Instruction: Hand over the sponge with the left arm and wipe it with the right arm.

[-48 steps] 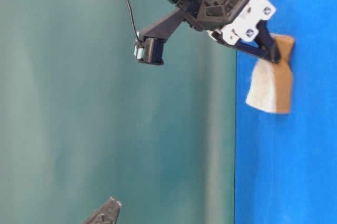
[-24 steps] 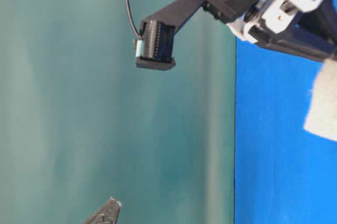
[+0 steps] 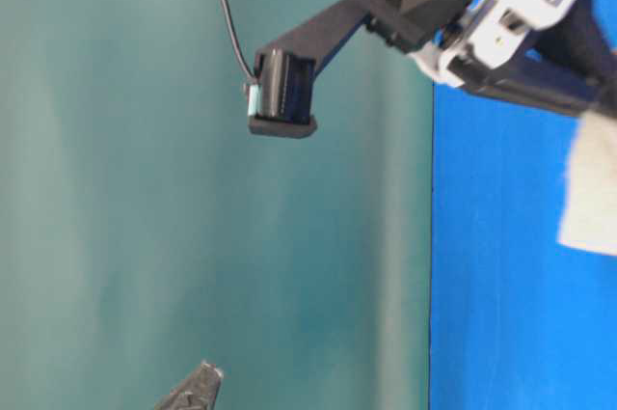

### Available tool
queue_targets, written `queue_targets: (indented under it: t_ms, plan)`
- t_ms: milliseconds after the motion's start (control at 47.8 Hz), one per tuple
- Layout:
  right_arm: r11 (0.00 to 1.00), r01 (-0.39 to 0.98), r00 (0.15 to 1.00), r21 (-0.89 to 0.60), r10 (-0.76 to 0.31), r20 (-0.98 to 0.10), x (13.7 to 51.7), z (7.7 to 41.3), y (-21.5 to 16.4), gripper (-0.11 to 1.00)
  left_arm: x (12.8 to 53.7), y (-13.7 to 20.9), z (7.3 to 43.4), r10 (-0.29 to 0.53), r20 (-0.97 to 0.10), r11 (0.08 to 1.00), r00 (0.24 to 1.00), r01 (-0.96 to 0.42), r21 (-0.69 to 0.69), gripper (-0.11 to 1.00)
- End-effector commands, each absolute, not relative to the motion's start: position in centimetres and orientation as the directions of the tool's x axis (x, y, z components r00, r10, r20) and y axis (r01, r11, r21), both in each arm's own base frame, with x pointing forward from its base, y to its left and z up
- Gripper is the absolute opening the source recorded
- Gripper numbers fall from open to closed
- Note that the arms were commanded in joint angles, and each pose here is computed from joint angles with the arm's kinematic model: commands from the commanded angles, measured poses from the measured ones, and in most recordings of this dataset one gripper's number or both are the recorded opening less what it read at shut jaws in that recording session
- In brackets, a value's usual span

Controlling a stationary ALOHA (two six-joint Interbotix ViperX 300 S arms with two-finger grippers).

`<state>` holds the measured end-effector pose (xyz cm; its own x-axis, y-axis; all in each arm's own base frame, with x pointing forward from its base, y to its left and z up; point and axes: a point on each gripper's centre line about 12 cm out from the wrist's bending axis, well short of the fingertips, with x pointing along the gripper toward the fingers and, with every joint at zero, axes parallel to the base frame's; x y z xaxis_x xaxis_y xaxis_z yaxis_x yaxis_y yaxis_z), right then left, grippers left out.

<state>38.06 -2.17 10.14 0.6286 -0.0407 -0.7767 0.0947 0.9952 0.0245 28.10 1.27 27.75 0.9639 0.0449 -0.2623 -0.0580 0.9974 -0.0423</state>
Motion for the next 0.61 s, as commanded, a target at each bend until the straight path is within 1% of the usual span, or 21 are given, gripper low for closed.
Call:
queue_targets:
  t_ms: [0, 146, 293, 439, 586]
  plan:
    - [0.988, 0.157, 0.656, -0.007, -0.110, -0.747, 38.1, 11.9, -5.9, 0.19, 28.3, 1.2, 28.4, 0.043, -0.239, 0.998, 0.970, -0.055, -0.044, 0.90]
    - [0.974, 0.222, 0.644, -0.052, -0.186, -0.742, 37.2, 12.0, -10.2, 0.19, 28.3, 1.2, 28.4, 0.043, -0.239, 0.998, 0.970, -0.055, -0.044, 0.90]
    - [0.963, 0.258, 0.638, -0.077, -0.230, -0.735, 36.5, 12.0, -12.6, 0.19, 28.3, 1.2, 28.4, 0.043, -0.239, 0.998, 0.970, -0.055, -0.044, 0.90]
    - [0.961, 0.265, 0.635, -0.080, -0.236, -0.736, 36.3, 12.0, -13.0, 0.19, 28.3, 1.2, 28.4, 0.044, -0.239, 0.997, 0.970, -0.056, -0.044, 0.90]
    - [0.970, 0.231, 0.633, -0.073, -0.206, -0.746, 36.5, 11.6, -11.3, 0.19, 28.2, 1.2, 28.3, 0.043, -0.240, 0.998, 0.970, -0.054, -0.042, 0.90]
